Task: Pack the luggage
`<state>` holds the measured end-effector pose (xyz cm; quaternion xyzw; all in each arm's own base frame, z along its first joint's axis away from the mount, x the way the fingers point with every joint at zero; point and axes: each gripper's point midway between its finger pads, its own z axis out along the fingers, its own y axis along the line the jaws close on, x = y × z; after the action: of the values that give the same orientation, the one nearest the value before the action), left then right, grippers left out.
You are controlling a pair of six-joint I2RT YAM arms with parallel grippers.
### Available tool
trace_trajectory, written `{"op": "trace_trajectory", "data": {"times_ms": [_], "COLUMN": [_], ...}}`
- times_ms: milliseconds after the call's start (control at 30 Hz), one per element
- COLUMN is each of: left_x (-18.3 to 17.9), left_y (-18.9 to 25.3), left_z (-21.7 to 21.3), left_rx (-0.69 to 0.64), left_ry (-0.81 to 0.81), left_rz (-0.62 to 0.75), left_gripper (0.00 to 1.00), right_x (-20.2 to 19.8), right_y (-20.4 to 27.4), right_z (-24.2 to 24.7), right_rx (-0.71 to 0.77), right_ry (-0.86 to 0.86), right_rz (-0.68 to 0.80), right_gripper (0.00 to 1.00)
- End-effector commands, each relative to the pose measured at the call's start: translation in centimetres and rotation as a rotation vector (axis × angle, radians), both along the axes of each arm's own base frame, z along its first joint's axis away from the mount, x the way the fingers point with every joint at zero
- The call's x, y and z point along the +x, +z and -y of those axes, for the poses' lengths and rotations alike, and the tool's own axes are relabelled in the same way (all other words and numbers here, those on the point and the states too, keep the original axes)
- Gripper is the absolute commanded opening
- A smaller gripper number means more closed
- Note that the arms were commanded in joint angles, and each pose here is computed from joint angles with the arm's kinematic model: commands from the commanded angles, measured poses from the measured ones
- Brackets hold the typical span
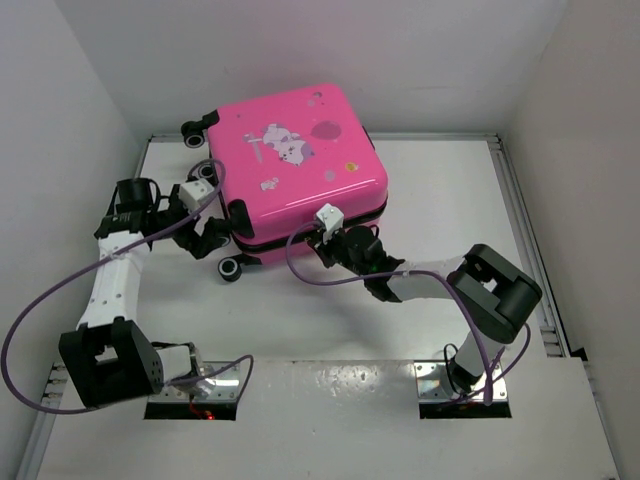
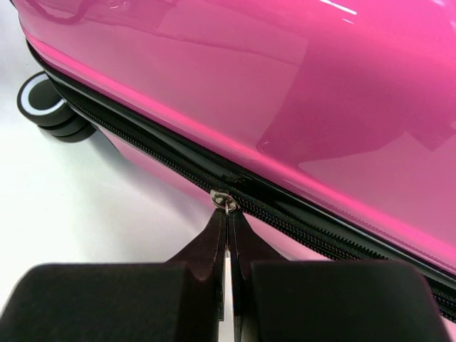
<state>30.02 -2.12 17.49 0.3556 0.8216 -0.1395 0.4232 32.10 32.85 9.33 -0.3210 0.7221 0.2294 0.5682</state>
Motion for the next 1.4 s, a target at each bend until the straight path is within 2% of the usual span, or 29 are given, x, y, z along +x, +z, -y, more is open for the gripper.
{"op": "trace_trajectory", "data": {"times_ms": [0,67,200,333,433,600,633,700,833,867,1000,1367], "left_x": [2.2,2.2,2.6,2.0,2.1,2.5,2.6,2.8,3.0,2.9,2.8,3.5], "left_y": [3.2,3.0,3.3,3.3,2.6,0.9,0.4,-0.1,-0.8,-1.2,-2.2,-5.7], "left_z": [0.8,1.8,3.4,5.0,5.6,5.3,5.3,4.8,3.5,2.9,1.2,-7.0], "left_rx": [-0.029,-0.039,-0.062,-0.082,-0.076,-0.039,-0.024,-0.006,0.029,0.035,0.088,0.232], "left_ry": [-0.013,-0.043,-0.12,-0.19,-0.205,-0.18,-0.175,-0.15,-0.113,-0.094,-0.058,0.068], "left_rz": [0.108,0.1,0.109,0.097,0.077,0.023,0.01,-0.008,-0.025,-0.037,-0.048,-0.129], "left_gripper": [0.96,0.94,0.78,0.78,0.72,0.52,0.41,0.27,0.08,0.0,0.0,0.0], "right_x": [1.6,1.7,1.9,2.2,2.2,2.5,2.6,3.0,3.6,3.7,3.9,5.0], "right_y": [5.3,5.2,5.2,5.4,5.2,5.1,4.8,4.3,3.6,3.8,3.3,2.7], "right_z": [-0.4,-0.5,-0.4,-0.3,-0.3,0.2,0.4,1.1,3.0,3.6,5.9,12.0], "right_rx": [0.093,0.091,0.091,0.094,0.093,0.086,0.079,0.053,0.01,0.006,-0.029,-0.104], "right_ry": [-0.017,-0.017,-0.023,-0.028,-0.027,-0.041,-0.048,-0.08,-0.127,-0.141,-0.184,-0.301], "right_rz": [0.109,0.106,0.1,0.097,0.091,0.086,0.082,0.075,0.076,0.081,0.074,0.057], "right_gripper": [0.0,0.0,0.0,0.0,0.0,0.0,0.0,0.0,0.0,0.0,0.0,0.0]}}
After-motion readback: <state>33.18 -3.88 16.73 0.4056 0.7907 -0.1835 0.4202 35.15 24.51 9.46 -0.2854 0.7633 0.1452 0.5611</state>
